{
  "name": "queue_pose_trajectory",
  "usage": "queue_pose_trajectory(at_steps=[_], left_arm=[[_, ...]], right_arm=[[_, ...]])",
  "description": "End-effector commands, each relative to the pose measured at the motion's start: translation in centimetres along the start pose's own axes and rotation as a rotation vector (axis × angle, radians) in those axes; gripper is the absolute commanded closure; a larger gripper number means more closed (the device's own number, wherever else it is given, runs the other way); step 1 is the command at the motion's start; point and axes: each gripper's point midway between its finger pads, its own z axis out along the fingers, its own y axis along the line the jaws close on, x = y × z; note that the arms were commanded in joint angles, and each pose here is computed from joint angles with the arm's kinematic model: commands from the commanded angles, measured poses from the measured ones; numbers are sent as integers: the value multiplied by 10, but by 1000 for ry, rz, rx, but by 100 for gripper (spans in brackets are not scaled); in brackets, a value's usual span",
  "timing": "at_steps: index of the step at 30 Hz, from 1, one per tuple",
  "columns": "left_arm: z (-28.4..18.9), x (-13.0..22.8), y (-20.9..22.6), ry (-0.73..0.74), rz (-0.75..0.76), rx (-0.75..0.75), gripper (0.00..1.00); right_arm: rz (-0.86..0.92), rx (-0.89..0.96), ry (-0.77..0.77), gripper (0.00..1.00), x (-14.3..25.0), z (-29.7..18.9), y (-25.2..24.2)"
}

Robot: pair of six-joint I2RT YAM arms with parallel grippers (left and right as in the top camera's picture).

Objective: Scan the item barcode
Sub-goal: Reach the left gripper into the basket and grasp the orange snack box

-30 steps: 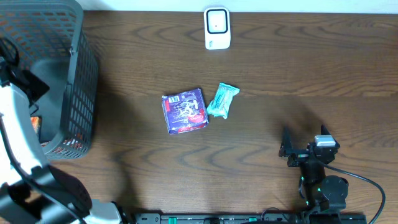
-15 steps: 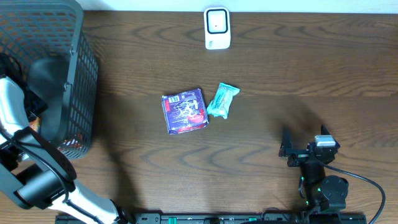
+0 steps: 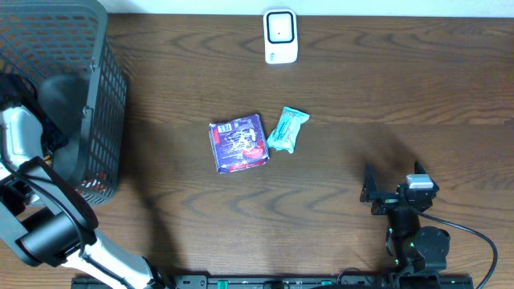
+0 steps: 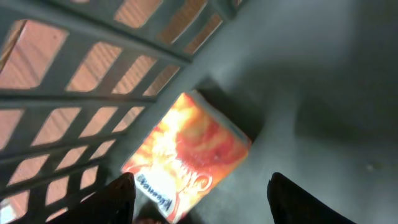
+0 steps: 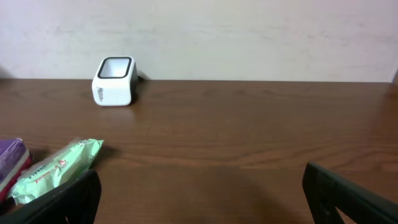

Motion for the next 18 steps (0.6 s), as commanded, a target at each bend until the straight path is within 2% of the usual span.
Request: queue_pose_trajectory(at_steps=[1,9,13,18], left_arm=[[14,7,-2,9,59,-10,32],[35,18,-9,-16,56,-9,33],[38,24,-10,-6,59,-9,40],[38,24,-10,-5,59,-9,43]], right_arm=[[3,10,2,1,1,0,-2],[3,10,2,1,1,0,-2],[3,10,2,1,1,0,-2],[3,10,2,1,1,0,-2]])
